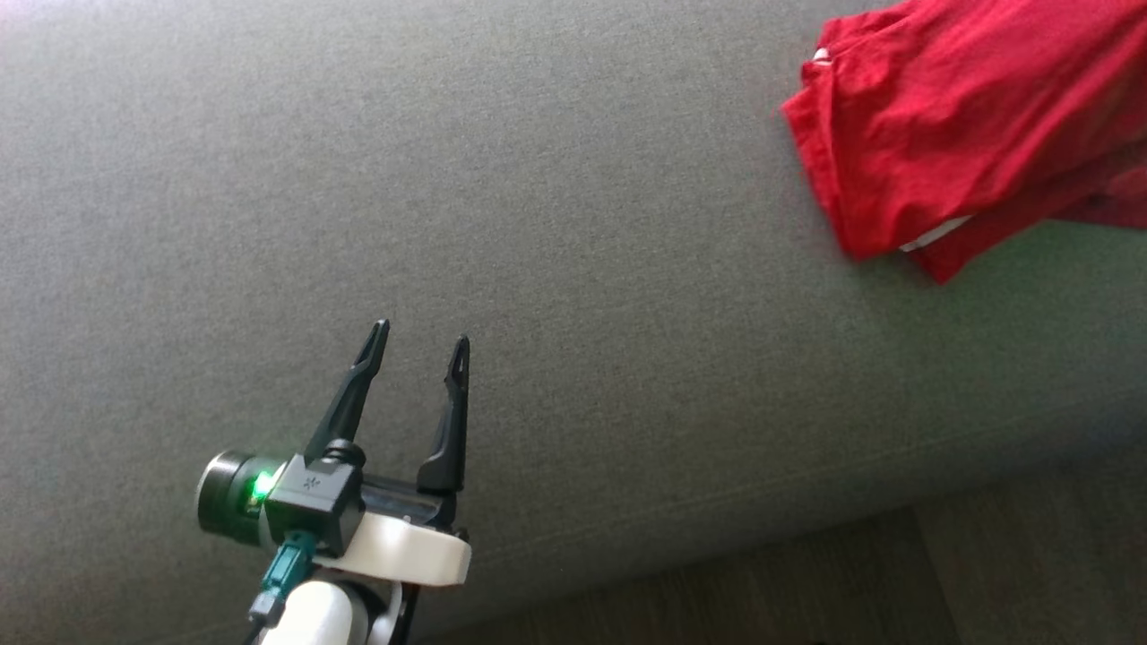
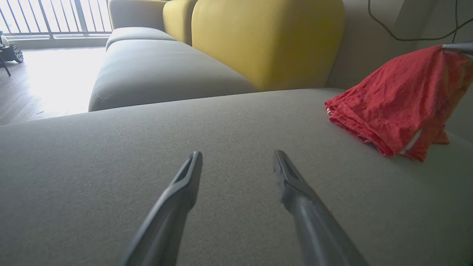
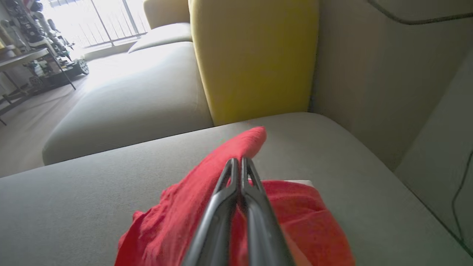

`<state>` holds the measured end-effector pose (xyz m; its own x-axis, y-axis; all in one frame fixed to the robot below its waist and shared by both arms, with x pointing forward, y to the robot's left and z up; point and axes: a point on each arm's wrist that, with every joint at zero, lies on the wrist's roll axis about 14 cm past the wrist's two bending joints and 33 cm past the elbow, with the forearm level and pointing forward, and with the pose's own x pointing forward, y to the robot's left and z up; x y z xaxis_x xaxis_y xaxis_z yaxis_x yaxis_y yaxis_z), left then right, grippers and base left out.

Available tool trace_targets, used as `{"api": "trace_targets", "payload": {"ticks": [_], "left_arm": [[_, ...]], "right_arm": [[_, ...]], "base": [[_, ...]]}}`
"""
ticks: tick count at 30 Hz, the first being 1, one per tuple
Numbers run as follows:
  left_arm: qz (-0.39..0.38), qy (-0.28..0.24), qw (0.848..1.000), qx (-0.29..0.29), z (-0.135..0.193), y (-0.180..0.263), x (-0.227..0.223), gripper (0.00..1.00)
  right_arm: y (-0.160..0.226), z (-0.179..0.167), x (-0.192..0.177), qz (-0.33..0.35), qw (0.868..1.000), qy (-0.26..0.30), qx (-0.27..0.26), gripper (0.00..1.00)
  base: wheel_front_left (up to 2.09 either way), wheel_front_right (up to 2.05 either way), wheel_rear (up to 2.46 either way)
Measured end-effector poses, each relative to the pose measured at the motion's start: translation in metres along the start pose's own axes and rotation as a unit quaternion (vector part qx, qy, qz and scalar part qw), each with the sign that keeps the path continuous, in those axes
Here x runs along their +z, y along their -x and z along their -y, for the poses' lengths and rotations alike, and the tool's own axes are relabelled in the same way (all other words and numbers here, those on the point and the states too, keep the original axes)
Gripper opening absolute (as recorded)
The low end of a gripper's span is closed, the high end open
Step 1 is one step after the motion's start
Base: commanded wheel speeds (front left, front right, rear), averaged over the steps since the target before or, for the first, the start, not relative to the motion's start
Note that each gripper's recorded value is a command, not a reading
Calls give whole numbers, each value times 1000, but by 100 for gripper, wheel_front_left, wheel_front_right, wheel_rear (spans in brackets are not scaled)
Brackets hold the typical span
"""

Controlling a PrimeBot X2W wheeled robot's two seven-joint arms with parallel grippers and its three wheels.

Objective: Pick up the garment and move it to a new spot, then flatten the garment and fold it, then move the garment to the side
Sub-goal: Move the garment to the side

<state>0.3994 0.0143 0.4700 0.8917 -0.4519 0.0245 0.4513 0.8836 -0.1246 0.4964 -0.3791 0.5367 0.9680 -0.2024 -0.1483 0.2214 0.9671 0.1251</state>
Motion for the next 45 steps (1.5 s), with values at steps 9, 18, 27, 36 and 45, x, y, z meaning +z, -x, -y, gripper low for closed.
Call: {"api": "trace_targets", "payload": {"ticks": [9, 18, 27, 36, 45], "left_arm": [[-9, 0, 1000, 4, -4, 3, -6, 100], [2, -9, 1000, 12, -6, 6, 5, 100], [3, 41, 997, 63, -24, 21, 10, 100], [46, 51, 989, 128, -45, 52, 42, 100], [82, 19, 974, 212, -73, 102, 68, 100]], "right_arm": [[6, 52, -6, -4, 996, 32, -83, 100], [15, 30, -11, 42, 995, 56, -70, 100], [48, -67, -37, 86, 996, 7, 30, 100], [101, -149, -79, 70, 991, -37, 110, 100], [143, -190, -62, 115, 977, 22, 180, 100]], "base": [[0, 0, 0], [0, 0, 0], [0, 0, 0], [0, 0, 0], [0, 0, 0]]}}
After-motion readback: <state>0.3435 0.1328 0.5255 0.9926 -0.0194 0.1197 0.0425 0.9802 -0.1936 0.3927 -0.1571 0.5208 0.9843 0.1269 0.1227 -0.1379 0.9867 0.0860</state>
